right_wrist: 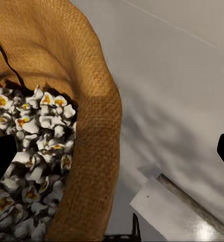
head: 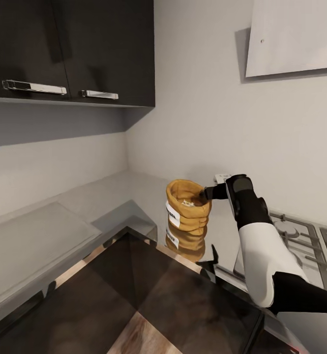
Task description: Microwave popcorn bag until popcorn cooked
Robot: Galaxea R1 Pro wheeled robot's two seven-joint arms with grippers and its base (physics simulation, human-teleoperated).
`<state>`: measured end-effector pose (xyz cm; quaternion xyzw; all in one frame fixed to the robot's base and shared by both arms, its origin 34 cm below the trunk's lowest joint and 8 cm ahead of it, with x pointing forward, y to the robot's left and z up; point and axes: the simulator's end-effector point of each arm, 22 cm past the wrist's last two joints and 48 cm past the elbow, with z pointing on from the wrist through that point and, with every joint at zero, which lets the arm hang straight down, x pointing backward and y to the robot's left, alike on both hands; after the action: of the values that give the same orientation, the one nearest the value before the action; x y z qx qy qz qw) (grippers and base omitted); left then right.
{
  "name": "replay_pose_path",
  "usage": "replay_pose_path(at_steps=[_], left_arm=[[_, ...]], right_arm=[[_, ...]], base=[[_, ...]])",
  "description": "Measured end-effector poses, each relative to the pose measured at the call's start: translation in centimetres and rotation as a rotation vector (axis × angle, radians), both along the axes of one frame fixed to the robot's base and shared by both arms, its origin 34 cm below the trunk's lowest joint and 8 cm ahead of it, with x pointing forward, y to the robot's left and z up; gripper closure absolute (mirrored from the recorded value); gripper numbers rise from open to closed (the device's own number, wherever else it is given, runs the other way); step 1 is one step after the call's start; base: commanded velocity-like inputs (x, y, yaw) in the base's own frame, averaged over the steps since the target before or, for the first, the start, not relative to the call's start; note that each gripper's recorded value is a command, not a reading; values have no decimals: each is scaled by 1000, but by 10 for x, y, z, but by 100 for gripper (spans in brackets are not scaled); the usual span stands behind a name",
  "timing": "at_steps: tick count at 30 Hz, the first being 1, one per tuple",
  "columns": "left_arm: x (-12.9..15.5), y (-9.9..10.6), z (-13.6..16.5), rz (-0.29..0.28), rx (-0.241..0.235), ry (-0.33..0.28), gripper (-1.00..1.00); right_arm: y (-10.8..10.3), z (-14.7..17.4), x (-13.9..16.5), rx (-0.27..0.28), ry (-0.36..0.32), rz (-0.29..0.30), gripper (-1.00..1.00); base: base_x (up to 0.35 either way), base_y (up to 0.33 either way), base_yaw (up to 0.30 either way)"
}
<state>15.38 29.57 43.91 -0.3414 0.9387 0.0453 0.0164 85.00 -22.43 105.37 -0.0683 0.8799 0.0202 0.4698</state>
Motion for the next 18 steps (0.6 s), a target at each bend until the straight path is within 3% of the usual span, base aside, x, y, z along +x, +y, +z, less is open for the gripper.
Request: replay_pose_path(at_steps=[6,12,18], left_arm=[[0,0,0,0,1,1,-100],[0,0,0,0,1,1,-100],[0,0,0,0,1,1,-100]], right_arm=[[-6,-27,-6,-3,39,-7,-100],[-4,-27,-8,18,36,-3,-100],[-5,-19,-7,6,19,-7,-100]], base=[[0,0,0],[0,0,0],[0,0,0]])
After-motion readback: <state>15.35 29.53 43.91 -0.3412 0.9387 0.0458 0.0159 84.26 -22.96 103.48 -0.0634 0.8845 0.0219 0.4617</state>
